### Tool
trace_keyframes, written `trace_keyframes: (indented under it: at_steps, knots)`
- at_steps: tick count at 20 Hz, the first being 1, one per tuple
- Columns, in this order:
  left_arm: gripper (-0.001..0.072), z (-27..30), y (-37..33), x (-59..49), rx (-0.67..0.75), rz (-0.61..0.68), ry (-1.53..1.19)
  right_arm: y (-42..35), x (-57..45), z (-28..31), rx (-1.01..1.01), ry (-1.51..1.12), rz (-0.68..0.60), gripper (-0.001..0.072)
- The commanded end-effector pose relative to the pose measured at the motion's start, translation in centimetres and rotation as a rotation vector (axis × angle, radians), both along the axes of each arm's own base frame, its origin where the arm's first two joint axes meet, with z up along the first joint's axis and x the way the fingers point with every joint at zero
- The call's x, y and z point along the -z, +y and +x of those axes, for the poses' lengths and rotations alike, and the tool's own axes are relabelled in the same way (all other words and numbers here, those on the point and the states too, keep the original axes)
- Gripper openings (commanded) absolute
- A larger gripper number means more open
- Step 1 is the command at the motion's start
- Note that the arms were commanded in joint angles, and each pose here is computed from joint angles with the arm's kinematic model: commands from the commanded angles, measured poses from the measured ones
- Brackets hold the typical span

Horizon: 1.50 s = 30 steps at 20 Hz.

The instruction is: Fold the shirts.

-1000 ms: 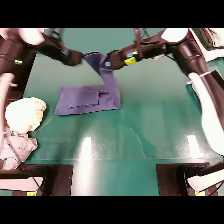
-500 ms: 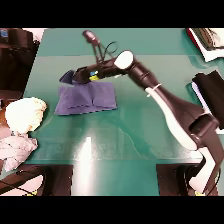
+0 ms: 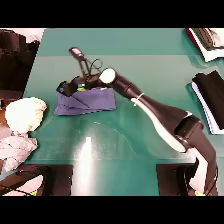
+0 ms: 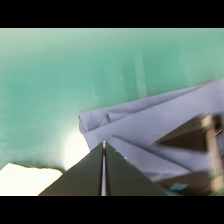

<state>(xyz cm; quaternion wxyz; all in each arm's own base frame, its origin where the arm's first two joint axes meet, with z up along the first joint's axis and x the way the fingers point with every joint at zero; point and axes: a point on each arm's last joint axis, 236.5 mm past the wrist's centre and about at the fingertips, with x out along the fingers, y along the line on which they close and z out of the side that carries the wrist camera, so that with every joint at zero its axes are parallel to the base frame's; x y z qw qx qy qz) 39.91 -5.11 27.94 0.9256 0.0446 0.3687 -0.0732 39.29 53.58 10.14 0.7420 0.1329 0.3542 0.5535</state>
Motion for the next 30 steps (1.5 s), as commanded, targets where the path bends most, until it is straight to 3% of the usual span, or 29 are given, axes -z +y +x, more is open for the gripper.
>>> trace_keyframes:
  at_steps: [1,3,10,14,19,25,26,27,30]
  knots:
    - [0.003,-0.8,0.2,0.7,-0.001,0.007,0.045,-7.7,2.2,0.8,-0.047,0.065,-0.155,0.0584]
    - [0.003,-0.9,0.1,0.8,0.001,0.004,0.049,-14.3,4.8,2.2,0.012,0.153,-0.265,0.0573]
    - [0.0031,-0.3,-0.7,4.2,0.018,-0.015,0.117,-24.6,10.9,3.7,0.21,0.44,-0.295,0.0574]
    - [0.0031,-0.7,-0.9,9.3,0.019,-0.01,0.23,-24.2,13.8,3.4,0.222,0.538,-0.3,0.0575]
    - [0.0031,-1.4,-0.8,12.4,0.019,-0.004,0.306,-21.5,15.3,3.2,0.217,0.709,-0.152,0.0575]
    - [0.0032,-0.4,-1.0,12.4,0.019,-0.009,0.266,-20.0,15.4,3.2,0.22,0.689,-0.139,0.0575]
    - [0.0122,0.0,-1.0,12.6,0.034,0.003,0.263,-20.2,14.9,3.4,0.223,0.679,-0.136,0.0574]
    - [0.0306,0.4,-1.0,13.3,0.039,0.008,0.276,-20.6,14.2,3.6,0.224,0.667,-0.131,0.0575]
    - [0.0319,1.6,-1.2,17.5,0.068,0.039,0.375,-22.0,11.0,4.1,0.222,0.623,-0.103,0.0574]
